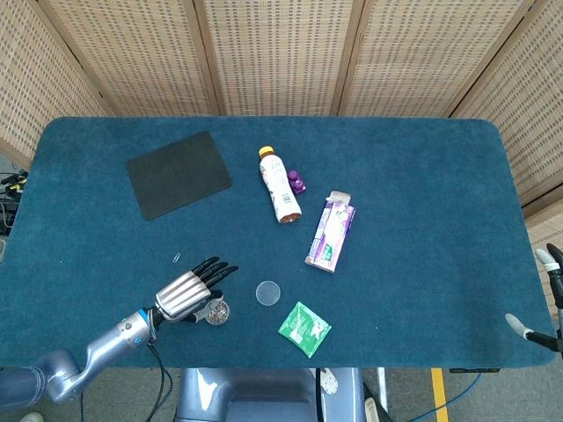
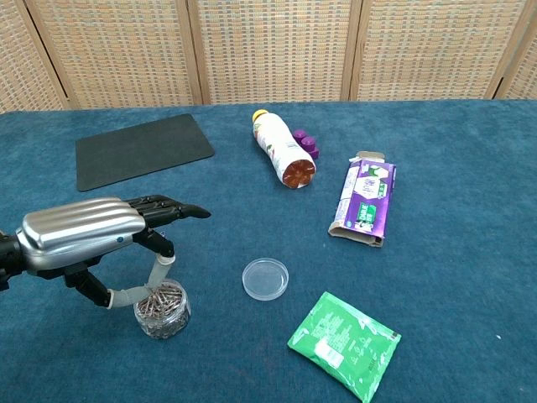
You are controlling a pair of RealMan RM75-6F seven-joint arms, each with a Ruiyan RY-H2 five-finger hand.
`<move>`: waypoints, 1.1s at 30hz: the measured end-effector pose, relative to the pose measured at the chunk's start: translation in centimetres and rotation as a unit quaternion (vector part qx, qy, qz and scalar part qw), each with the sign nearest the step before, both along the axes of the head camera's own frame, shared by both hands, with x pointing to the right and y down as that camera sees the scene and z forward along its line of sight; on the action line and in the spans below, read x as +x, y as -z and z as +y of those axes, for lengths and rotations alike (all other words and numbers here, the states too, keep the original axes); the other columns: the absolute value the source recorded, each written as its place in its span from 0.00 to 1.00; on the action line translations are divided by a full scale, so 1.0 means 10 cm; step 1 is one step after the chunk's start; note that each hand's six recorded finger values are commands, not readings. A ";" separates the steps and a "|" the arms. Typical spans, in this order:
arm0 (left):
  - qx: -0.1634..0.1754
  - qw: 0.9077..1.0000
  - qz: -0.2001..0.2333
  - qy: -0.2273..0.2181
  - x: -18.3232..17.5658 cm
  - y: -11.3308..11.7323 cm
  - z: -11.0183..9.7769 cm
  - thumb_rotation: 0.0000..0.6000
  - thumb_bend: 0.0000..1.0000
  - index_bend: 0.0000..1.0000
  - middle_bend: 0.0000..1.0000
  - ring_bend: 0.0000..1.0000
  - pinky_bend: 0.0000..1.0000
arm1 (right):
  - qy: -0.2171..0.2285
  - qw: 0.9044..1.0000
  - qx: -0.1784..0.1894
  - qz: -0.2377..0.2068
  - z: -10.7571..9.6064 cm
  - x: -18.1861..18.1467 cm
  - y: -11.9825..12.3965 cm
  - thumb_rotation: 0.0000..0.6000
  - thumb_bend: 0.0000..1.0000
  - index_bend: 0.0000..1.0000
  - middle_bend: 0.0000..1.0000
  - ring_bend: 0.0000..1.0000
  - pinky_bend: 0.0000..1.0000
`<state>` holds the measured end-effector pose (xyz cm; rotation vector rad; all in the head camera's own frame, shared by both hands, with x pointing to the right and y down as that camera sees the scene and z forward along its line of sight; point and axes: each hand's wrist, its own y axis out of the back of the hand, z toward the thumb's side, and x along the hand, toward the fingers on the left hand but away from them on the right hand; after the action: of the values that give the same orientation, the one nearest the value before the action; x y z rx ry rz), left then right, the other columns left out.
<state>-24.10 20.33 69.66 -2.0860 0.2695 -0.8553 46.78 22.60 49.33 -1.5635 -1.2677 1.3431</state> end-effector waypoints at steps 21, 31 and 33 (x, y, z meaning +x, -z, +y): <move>0.096 0.979 0.069 0.166 -0.71 0.81 -0.58 1.00 0.08 0.00 0.00 0.00 0.00 | 0.006 1.000 0.004 -0.006 0.02 -0.03 0.04 1.00 0.00 0.01 0.00 0.00 0.00; 0.130 0.901 -0.099 0.403 -1.97 1.45 -0.24 1.00 0.07 0.00 0.00 0.00 0.00 | 0.012 1.000 -0.001 0.000 0.02 -0.05 0.01 1.00 0.00 0.01 0.00 0.00 0.00; 0.128 0.894 -0.103 0.417 -2.06 1.51 -0.18 1.00 0.07 0.00 0.00 0.00 0.00 | 0.014 1.000 0.000 0.001 0.03 -0.06 0.01 1.00 0.00 0.01 0.00 0.00 0.00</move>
<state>-44.68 18.51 54.59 -1.5800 1.1478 -1.4297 46.20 22.90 49.25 -1.5736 -1.2407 1.3270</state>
